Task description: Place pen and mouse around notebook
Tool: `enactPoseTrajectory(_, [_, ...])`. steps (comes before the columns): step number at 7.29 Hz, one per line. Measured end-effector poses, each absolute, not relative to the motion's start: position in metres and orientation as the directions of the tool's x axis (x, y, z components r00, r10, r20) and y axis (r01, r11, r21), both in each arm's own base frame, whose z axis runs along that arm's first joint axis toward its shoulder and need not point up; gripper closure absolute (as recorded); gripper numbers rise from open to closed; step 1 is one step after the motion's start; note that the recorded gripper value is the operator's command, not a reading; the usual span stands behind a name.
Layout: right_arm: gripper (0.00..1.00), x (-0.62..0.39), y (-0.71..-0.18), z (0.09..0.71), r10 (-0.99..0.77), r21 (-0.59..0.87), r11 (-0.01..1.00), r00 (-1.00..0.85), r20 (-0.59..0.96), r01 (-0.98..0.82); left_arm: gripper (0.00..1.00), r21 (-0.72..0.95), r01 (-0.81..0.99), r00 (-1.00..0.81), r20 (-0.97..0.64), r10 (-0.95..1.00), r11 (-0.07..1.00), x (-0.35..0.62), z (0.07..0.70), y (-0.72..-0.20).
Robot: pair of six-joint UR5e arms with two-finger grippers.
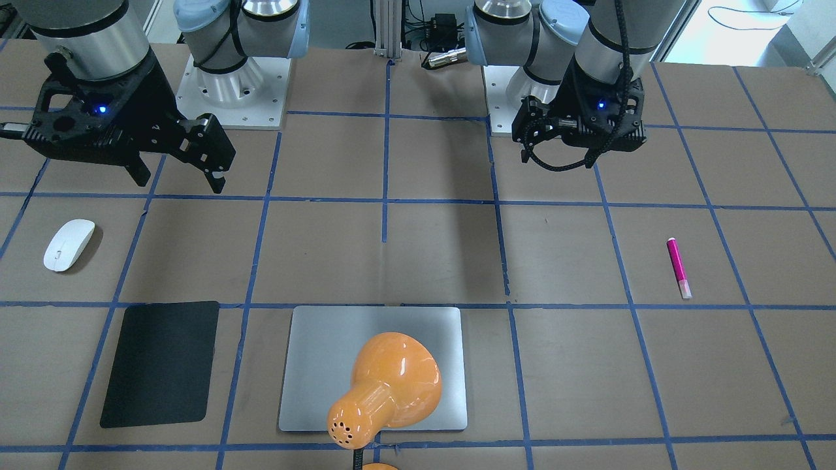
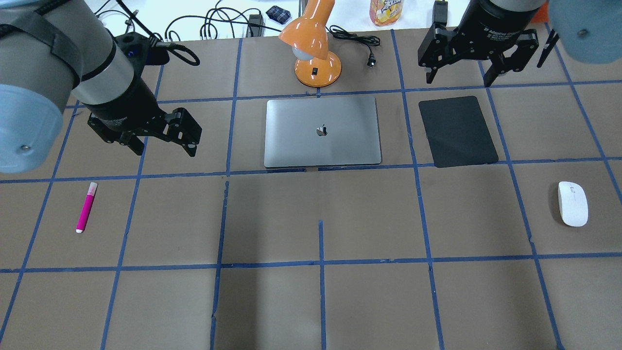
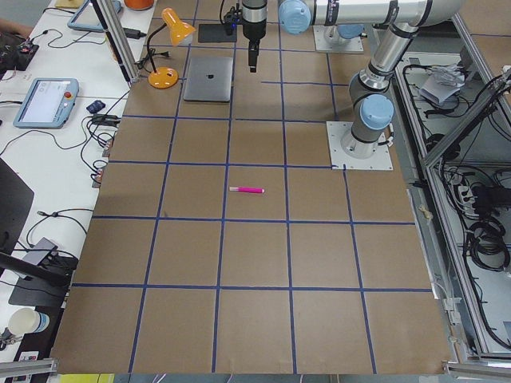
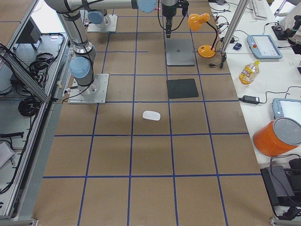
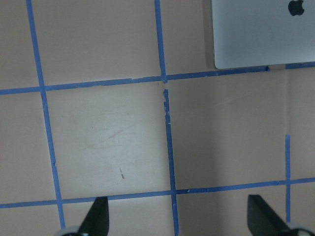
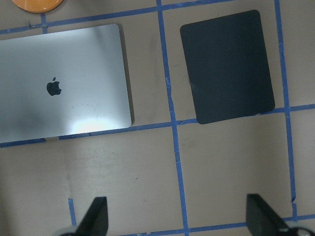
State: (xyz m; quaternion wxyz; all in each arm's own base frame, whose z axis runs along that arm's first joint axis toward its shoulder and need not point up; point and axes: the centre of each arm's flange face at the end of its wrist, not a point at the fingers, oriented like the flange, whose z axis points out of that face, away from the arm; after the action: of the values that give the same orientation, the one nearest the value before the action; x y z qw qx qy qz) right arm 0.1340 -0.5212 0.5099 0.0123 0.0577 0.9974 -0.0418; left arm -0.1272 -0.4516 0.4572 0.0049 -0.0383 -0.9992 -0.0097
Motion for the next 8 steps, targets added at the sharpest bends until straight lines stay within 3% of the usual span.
enactPoseTrajectory(8, [0.0,0.119,-0.524,0.51,0.094,-0.079,0.992,-0.995,-0.022,0.096,0.0,-0.011,0.075,-0.997,0.006,0.075,0.997,-0.126,0.453,-0.448])
